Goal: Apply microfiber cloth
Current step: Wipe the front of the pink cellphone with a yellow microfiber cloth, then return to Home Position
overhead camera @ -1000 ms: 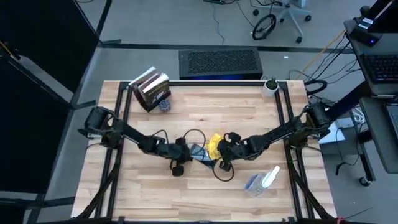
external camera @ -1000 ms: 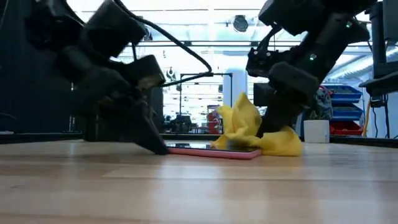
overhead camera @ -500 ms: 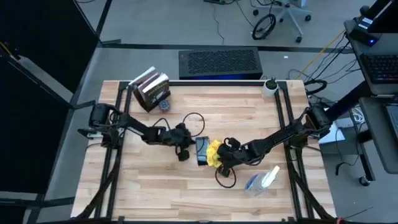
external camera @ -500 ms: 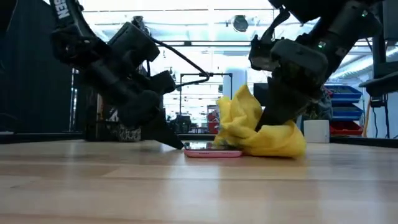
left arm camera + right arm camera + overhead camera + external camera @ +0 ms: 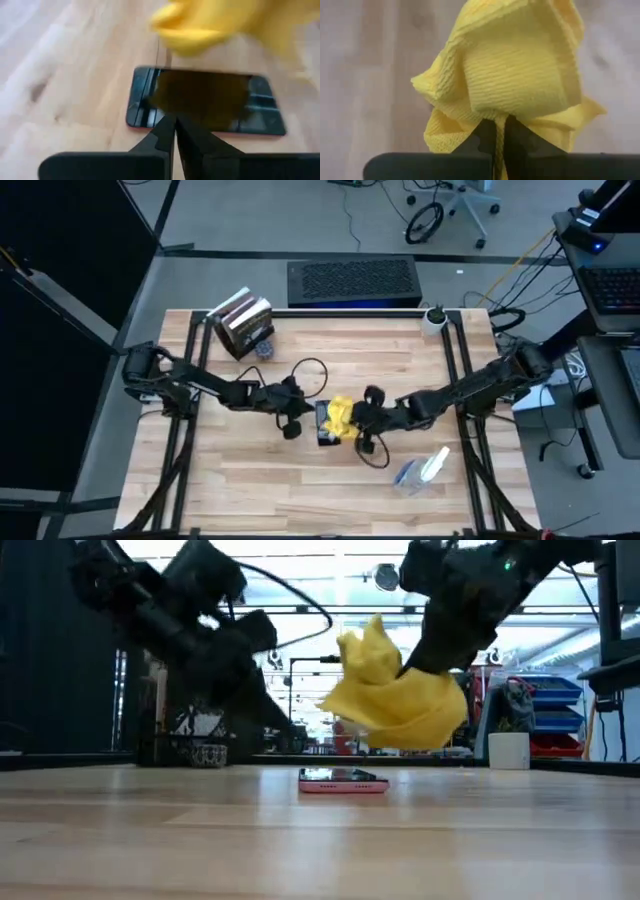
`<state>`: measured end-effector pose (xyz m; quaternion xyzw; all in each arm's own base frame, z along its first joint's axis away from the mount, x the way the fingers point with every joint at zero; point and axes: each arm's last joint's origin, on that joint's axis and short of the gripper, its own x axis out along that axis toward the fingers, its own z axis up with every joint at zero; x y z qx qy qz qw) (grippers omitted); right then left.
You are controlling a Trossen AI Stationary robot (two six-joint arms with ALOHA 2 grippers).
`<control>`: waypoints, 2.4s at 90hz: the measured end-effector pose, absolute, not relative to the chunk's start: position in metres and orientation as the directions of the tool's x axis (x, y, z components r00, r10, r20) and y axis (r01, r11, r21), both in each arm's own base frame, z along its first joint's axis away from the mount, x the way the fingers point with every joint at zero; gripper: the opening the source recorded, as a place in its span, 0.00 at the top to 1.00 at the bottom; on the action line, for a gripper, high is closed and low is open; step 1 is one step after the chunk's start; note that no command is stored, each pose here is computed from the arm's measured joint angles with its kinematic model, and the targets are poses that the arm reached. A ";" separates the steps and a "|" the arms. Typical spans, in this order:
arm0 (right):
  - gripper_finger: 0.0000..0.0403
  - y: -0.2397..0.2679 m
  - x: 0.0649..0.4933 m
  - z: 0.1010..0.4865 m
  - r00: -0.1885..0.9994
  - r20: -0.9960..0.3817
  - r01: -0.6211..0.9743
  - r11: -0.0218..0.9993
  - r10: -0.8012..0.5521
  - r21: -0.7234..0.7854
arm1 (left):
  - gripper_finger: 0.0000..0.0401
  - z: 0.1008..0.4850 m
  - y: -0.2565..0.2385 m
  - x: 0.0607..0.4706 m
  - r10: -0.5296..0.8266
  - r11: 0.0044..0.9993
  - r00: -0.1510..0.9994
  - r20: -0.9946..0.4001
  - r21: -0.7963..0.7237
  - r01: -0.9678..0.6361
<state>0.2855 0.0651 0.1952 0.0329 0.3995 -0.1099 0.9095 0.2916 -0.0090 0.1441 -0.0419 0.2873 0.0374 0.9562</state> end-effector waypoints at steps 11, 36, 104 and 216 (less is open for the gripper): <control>0.97 0.048 0.278 0.188 0.542 -0.813 0.221 0.969 -0.213 -0.107 | 0.99 0.158 -0.009 0.288 0.051 0.994 0.851 -0.522 -0.058 -0.096; 0.66 0.039 0.280 0.186 0.552 -0.827 0.112 0.992 -0.106 -0.053 | 0.99 0.159 -0.009 0.286 0.051 0.994 0.843 -0.535 -0.052 -0.093; 0.97 0.011 0.173 0.268 0.955 -0.296 0.002 1.000 0.002 0.014 | 0.99 0.178 -0.009 0.281 0.050 0.996 0.883 -0.468 -0.039 -0.077; 0.92 0.000 0.106 0.159 0.990 -0.104 0.109 0.989 -0.099 0.096 | 0.99 0.181 -0.007 0.283 0.085 0.996 0.896 -0.435 0.020 -0.084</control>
